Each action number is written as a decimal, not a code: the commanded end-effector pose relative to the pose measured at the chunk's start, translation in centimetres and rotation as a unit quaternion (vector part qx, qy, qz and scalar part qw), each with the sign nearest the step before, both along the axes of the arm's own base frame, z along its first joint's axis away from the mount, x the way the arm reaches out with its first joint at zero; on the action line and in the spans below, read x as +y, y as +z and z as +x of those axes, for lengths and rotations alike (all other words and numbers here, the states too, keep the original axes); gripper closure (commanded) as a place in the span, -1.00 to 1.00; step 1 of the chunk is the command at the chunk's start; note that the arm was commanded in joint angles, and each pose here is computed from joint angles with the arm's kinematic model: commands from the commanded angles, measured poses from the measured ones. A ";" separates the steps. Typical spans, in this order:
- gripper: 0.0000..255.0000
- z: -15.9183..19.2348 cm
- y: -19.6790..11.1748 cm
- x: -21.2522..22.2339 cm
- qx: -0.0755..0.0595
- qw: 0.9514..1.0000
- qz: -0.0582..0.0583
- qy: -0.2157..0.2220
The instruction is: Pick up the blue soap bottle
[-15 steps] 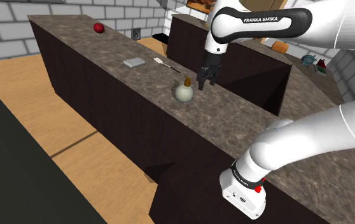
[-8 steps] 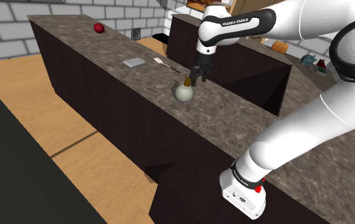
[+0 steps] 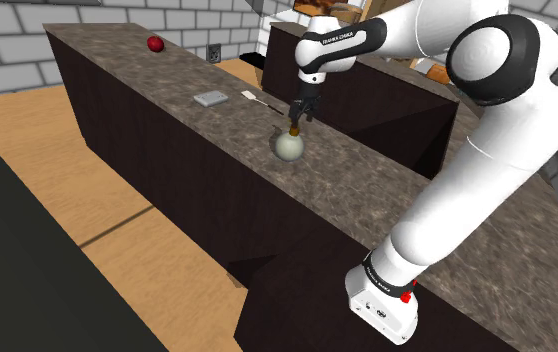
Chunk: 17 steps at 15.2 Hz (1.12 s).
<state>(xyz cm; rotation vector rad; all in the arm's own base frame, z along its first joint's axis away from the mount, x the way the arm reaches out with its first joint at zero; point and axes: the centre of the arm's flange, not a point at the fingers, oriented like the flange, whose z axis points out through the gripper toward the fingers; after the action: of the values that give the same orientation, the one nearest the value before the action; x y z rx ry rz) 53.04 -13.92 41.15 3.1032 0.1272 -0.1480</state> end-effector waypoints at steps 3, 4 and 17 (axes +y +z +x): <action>-1.00 4.1 -1.8 -2.5 -0.008 1.000 -0.006 0.008; -1.00 5.0 -2.2 -3.0 -0.010 1.000 -0.007 0.010; 1.00 5.1 -6.2 -3.0 -0.010 1.000 -0.007 0.010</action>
<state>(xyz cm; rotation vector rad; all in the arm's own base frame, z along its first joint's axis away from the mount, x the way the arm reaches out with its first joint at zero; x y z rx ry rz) 58.13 -16.97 35.06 3.0874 0.1552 -0.1138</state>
